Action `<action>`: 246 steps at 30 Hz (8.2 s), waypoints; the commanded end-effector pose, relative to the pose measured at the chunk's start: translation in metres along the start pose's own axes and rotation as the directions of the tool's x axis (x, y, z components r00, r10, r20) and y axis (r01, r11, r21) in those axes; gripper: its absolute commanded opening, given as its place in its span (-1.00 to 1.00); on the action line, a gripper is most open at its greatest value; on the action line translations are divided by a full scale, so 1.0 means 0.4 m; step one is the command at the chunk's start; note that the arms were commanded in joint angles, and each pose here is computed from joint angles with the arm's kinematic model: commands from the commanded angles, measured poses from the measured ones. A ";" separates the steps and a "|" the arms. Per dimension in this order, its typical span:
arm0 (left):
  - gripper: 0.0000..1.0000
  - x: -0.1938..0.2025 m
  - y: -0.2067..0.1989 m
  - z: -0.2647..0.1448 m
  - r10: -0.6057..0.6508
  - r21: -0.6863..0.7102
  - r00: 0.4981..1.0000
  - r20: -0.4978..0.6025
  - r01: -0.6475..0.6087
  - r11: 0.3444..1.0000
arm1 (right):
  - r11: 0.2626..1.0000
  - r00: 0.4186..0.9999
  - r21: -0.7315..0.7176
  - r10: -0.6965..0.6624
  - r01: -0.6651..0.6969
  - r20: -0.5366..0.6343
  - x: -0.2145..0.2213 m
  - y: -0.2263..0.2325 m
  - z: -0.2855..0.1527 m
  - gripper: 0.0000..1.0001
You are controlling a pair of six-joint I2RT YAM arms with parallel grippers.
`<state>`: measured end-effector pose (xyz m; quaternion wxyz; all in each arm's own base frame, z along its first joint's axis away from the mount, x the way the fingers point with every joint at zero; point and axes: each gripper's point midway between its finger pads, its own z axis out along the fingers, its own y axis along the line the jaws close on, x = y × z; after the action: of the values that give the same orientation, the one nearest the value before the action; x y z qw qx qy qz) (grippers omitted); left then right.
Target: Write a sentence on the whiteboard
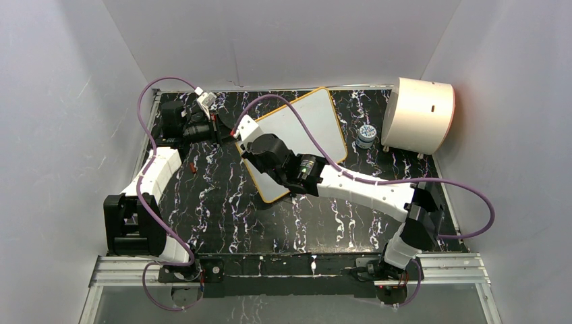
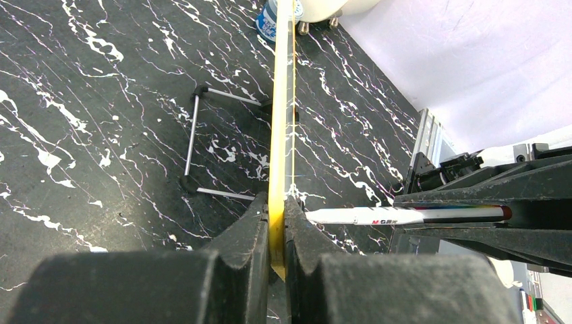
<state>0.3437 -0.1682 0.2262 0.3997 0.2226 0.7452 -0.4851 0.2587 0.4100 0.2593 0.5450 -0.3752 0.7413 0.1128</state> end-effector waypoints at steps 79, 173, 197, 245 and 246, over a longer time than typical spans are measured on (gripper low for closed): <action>-1.00 0.066 -0.019 0.015 -0.047 0.020 0.996 -0.076 0.049 0.999 | 1.000 0.993 -0.025 0.009 -0.012 -0.121 0.007 0.031 0.005 -1.00; -1.00 0.076 -0.018 0.018 -0.050 0.028 0.995 -0.085 0.052 0.998 | 0.990 0.997 0.123 0.066 -0.070 0.037 -0.051 -0.023 -0.007 -1.00; -1.00 0.076 -0.018 0.019 -0.050 0.027 0.995 -0.087 0.052 0.998 | 0.982 0.993 0.161 0.089 -0.101 0.080 -0.073 -0.052 -0.022 -1.00; -1.00 0.077 -0.023 0.020 -0.047 0.033 0.995 -0.089 0.050 0.998 | 0.998 0.998 0.050 0.051 -0.049 -0.042 -0.010 0.005 0.002 -1.00; -1.00 0.077 -0.022 0.020 -0.047 0.033 0.995 -0.089 0.051 0.998 | 0.998 0.998 0.048 0.051 -0.049 -0.041 -0.010 0.006 0.003 -1.00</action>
<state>0.3436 -0.1687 0.2257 0.3997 0.2246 0.7458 -0.4833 0.2554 0.4051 0.2420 0.5209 -0.3624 0.7691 0.0765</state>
